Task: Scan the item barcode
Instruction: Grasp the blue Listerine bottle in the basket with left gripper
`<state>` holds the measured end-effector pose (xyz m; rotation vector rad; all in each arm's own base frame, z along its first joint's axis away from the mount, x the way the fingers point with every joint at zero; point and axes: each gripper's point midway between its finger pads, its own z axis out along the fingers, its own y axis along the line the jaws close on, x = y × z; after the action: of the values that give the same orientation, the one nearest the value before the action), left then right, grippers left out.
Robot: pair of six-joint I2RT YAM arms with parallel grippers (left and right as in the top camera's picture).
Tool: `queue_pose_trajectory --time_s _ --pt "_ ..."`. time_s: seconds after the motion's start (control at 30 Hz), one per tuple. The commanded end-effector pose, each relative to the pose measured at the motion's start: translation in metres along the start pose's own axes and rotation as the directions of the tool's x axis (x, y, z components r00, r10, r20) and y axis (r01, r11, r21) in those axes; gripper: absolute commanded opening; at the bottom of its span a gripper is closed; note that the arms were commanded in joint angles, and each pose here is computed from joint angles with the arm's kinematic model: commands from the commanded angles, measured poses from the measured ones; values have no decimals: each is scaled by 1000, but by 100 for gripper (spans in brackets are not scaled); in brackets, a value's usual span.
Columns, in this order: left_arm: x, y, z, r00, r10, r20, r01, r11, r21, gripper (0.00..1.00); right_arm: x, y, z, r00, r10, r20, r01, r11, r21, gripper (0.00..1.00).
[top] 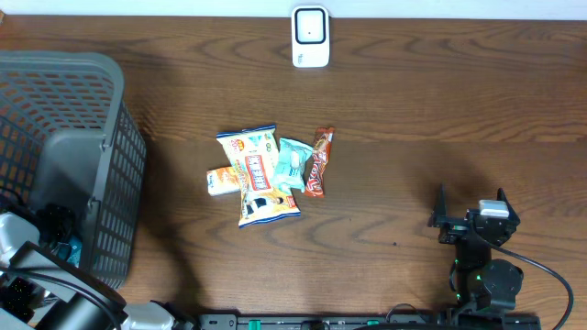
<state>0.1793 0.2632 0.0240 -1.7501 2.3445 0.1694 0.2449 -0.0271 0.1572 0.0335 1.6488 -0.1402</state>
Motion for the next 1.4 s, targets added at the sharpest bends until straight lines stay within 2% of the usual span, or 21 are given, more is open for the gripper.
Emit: queue_pose_trajectory --time_s 0.0,0.3,0.43,0.53,0.8,1.0,1.13,1.23,1.37 --pt "18 0 8 997 -20 -69 21 1000 9 98 1 0 0 1000 -12 -1 12 1000 -1 99" --pt "28 -12 8 993 -17 -113 26 996 80 98 1 0 0 1000 -12 -1 12 1000 -1 99" --pt "29 -15 8 994 -3 -110 12 997 81 63 1 0 0 1000 -12 -1 12 1000 -1 99" --pt "30 -20 8 994 14 -105 -6 997 81 52 1 0 0 1000 -12 -1 12 1000 -1 99" --pt "18 -29 0 998 43 -53 -38 996 78 50 1 0 0 1000 -12 -1 12 1000 -1 99" --pt "-3 -36 -27 999 27 35 -31 993 112 50 1 0 0 1000 -12 -1 12 1000 -1 99" --pt "-16 -40 -56 992 -15 123 -4 988 155 49 1 0 0 1000 -12 -1 12 1000 -1 99" --pt "-26 -51 -87 979 -29 200 -20 972 234 49 1 0 0 1000 -12 -1 12 1000 -1 99" --pt "-39 -64 -140 942 -57 331 -53 948 315 49 1 0 0 1000 -12 -1 12 1000 -1 99"
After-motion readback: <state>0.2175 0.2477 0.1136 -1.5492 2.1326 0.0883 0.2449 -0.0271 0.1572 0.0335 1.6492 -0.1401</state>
